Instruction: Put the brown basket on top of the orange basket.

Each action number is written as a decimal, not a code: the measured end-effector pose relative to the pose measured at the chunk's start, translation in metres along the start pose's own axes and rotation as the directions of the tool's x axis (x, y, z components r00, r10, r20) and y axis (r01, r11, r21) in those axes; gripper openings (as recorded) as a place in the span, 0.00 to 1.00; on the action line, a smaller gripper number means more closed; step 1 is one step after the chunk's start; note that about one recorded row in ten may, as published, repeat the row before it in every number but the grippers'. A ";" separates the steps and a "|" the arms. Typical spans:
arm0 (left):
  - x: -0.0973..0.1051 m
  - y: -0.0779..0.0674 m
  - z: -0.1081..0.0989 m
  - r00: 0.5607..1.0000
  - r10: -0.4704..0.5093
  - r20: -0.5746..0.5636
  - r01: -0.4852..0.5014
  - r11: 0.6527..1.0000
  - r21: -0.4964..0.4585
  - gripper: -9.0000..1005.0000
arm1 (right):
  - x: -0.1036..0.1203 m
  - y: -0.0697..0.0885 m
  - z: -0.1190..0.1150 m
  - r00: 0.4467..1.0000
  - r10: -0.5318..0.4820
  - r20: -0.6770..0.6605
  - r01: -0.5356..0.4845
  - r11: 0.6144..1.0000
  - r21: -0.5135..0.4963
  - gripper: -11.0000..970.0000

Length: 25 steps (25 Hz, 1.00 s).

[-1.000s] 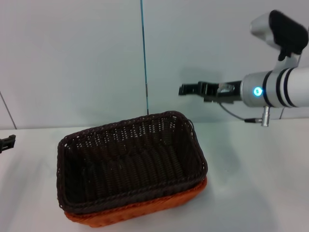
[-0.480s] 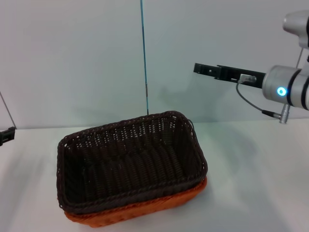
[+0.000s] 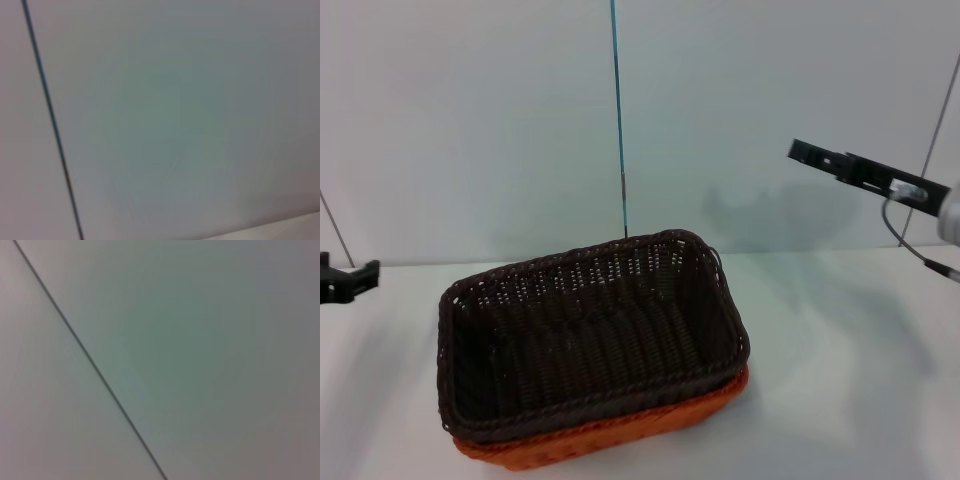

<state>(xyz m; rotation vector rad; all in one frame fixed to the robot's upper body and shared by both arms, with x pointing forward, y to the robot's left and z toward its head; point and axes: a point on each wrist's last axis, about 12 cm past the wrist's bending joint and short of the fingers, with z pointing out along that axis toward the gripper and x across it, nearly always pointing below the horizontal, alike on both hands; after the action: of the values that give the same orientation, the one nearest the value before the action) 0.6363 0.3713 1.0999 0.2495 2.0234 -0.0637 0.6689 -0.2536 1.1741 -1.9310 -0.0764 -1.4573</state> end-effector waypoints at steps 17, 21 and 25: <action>0.008 -0.019 0.002 0.968 -0.160 0.195 0.151 0.987 0.061 0.72 | -0.027 0.060 -0.052 0.997 -0.027 -0.074 0.010 0.977 -0.215 0.90; 0.010 -0.018 0.001 0.964 -0.175 0.201 0.167 0.984 0.053 0.72 | -0.027 0.069 -0.063 0.995 -0.009 -0.100 -0.017 0.967 -0.254 0.90; 0.016 -0.011 -0.004 0.952 -0.215 0.219 0.212 0.977 0.034 0.72 | -0.025 0.074 -0.071 0.992 -0.005 -0.126 -0.030 0.961 -0.275 0.90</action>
<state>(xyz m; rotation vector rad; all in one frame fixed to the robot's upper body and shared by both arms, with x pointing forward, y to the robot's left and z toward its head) 0.6236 0.3638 1.0872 0.0261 1.8202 -0.2282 0.6345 -0.3405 1.1244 -2.0465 0.2080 -1.6486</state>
